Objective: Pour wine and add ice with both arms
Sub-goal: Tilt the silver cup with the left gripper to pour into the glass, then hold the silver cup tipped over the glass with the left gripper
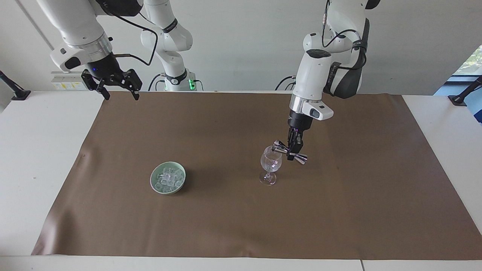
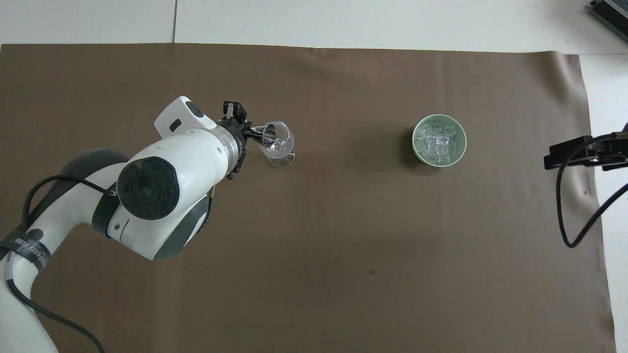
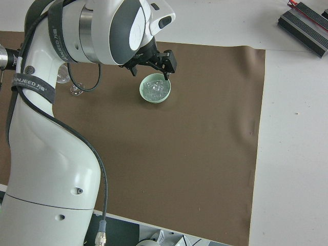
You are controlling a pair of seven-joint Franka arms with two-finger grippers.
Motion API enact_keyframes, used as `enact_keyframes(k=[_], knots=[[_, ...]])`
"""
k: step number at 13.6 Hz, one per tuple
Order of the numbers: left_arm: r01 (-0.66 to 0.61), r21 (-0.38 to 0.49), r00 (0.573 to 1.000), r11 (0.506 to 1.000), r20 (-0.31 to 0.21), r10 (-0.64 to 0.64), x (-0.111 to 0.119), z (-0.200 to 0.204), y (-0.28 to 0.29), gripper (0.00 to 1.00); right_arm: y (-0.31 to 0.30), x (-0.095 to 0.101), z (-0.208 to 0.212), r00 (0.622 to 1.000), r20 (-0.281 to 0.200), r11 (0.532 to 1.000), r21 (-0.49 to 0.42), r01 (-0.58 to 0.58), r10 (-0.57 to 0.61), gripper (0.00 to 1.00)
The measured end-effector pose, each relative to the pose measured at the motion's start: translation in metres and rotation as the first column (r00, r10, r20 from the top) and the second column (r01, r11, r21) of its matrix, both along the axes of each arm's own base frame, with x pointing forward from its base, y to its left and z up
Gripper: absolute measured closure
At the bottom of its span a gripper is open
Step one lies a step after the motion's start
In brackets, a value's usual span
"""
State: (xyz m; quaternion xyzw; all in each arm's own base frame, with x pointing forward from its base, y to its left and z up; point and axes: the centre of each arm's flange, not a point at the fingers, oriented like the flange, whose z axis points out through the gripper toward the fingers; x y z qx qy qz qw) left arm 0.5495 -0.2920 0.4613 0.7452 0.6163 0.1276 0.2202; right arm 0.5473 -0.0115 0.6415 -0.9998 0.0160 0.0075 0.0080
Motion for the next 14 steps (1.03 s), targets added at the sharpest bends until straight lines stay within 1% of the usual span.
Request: enact_keyframes(k=[7, 14], knots=[[0.024, 0.037, 0.999, 0.999, 0.024, -0.025, 0.0014, 0.0049, -0.0031, 0.78, 0.0, 0.0, 0.0, 1.0, 0.0, 1.0, 0.0, 0.0, 0.0, 0.0], [0.047, 0.076, 0.998, 0.996, 0.026, -0.049, 0.0009, 0.0014, -0.0059, 0.78, 0.0, 0.0, 0.0, 1.0, 0.0, 1.0, 0.0, 0.0, 0.0, 0.0]])
